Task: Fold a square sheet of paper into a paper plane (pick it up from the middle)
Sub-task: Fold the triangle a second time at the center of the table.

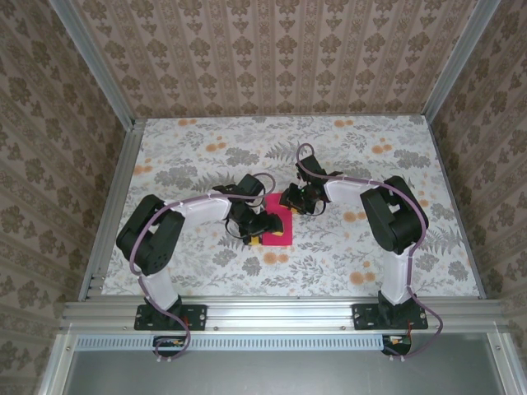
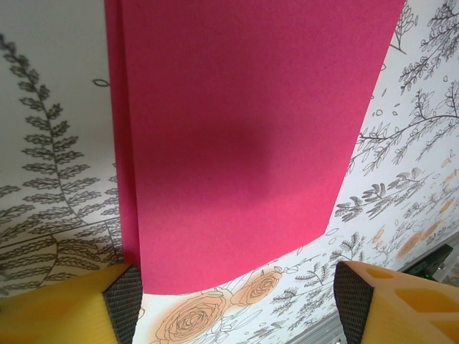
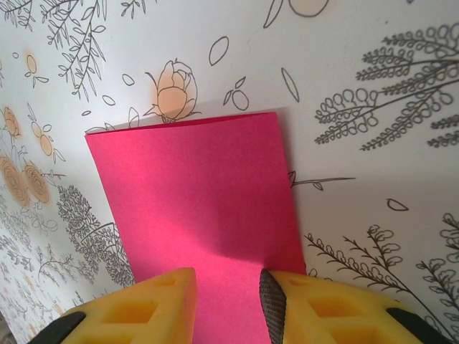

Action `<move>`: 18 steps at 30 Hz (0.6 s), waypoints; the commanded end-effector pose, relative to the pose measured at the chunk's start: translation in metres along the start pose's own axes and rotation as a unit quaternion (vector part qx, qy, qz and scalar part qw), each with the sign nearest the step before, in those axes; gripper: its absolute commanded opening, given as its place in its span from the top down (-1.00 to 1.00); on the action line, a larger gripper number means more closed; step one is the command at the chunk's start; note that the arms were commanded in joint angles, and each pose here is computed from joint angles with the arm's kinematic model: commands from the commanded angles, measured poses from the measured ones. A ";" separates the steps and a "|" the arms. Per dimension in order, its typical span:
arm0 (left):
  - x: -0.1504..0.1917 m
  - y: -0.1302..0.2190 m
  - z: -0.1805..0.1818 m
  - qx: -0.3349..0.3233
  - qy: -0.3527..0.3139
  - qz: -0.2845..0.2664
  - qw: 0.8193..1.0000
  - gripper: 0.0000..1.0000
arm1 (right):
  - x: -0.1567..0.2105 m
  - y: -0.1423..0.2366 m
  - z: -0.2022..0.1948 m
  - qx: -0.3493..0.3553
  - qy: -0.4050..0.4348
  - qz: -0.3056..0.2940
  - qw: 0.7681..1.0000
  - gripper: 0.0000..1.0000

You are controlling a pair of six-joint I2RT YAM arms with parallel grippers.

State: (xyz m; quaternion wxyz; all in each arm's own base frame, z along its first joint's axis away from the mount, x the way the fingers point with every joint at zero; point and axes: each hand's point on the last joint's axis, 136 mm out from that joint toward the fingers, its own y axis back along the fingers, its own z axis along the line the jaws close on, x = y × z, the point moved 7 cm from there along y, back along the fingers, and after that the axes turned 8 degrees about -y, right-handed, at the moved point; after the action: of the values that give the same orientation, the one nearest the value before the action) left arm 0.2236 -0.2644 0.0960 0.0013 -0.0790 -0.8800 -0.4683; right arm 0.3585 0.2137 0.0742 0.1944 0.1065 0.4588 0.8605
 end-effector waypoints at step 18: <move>-0.029 0.021 -0.024 0.064 -0.080 -0.083 0.991 -0.41 | 0.013 -0.030 -0.061 0.105 -0.043 0.021 0.993 0.30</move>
State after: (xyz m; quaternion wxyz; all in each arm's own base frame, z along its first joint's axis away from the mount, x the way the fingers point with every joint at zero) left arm 0.2397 -0.2767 0.1059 -0.0554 -0.0657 -0.9006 -0.4260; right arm 0.3581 0.2132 0.0733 0.1914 0.1083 0.4519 0.8645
